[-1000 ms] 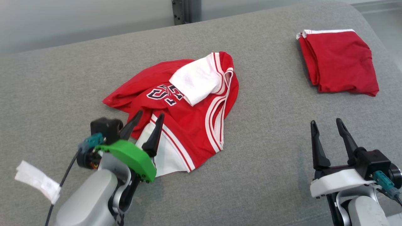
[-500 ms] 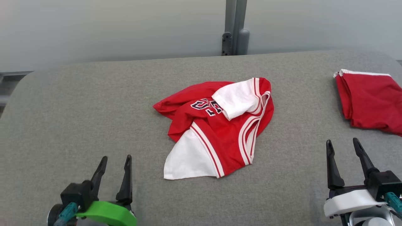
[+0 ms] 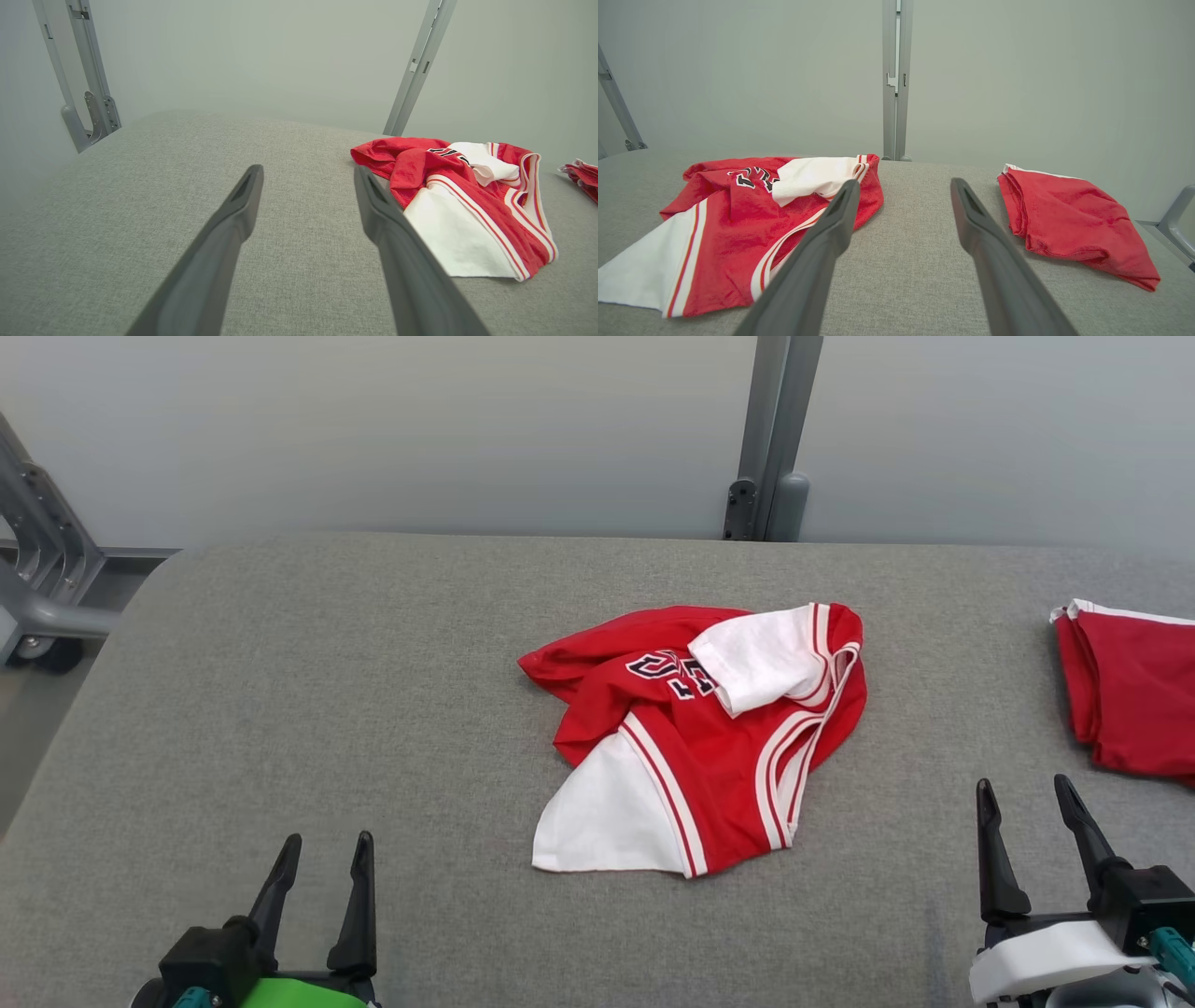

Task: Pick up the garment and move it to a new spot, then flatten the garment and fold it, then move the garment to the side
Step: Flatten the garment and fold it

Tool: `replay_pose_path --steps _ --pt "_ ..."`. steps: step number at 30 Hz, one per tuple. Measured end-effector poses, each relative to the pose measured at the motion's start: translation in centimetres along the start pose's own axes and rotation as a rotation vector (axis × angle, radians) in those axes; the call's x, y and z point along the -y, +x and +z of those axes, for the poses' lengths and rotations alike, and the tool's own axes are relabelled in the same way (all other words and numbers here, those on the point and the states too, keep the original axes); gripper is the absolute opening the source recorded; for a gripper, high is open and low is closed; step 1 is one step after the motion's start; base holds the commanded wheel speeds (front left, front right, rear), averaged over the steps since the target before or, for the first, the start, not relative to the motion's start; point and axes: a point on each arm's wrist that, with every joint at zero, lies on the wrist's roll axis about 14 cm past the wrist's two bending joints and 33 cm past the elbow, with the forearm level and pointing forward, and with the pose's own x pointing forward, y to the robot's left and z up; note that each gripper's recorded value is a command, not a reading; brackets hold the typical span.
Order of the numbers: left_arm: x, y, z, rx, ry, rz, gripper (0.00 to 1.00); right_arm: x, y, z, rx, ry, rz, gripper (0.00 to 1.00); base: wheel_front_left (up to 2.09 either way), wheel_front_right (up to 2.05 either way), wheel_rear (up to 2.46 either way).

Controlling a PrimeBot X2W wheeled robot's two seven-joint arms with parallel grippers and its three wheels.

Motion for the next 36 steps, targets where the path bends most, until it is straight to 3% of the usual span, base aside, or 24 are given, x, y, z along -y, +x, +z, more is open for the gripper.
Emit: replay_pose_path --steps 8,14,23,24,25,31,36 --pt "3.6 1.4 -2.4 -0.069 -0.026 -0.114 1.00 0.3 0.4 -0.2 -0.001 0.008 -0.009 1.00 0.00 0.00 0.00" --pt "7.9 4.9 -6.4 -0.270 -0.021 -0.245 1.00 0.0 2.2 0.0 0.016 0.016 0.001 1.00 0.00 0.00 0.00" --pt "10.0 6.2 -14.1 -0.625 -0.048 -0.285 1.00 2.6 2.0 -1.8 -0.034 0.016 -0.077 1.00 0.00 0.00 0.00" --pt "10.2 6.3 -14.6 -0.644 -0.050 -0.288 0.23 3.2 1.8 -2.0 -0.040 0.014 -0.095 1.00 0.00 0.00 0.00" --pt "10.2 6.4 -15.1 -0.666 -0.044 -0.290 0.00 3.5 1.7 -2.1 -0.043 0.015 -0.106 1.00 0.00 0.00 0.00" --pt "12.5 6.8 -16.3 -0.741 -0.070 -0.355 0.00 4.9 1.1 -2.8 -0.067 0.019 -0.151 1.00 0.00 0.00 0.00" --pt "20.9 6.0 -13.3 -0.693 -0.164 -0.597 0.00 5.4 0.9 -2.7 -0.063 0.047 -0.171 1.00 0.00 0.00 0.00"
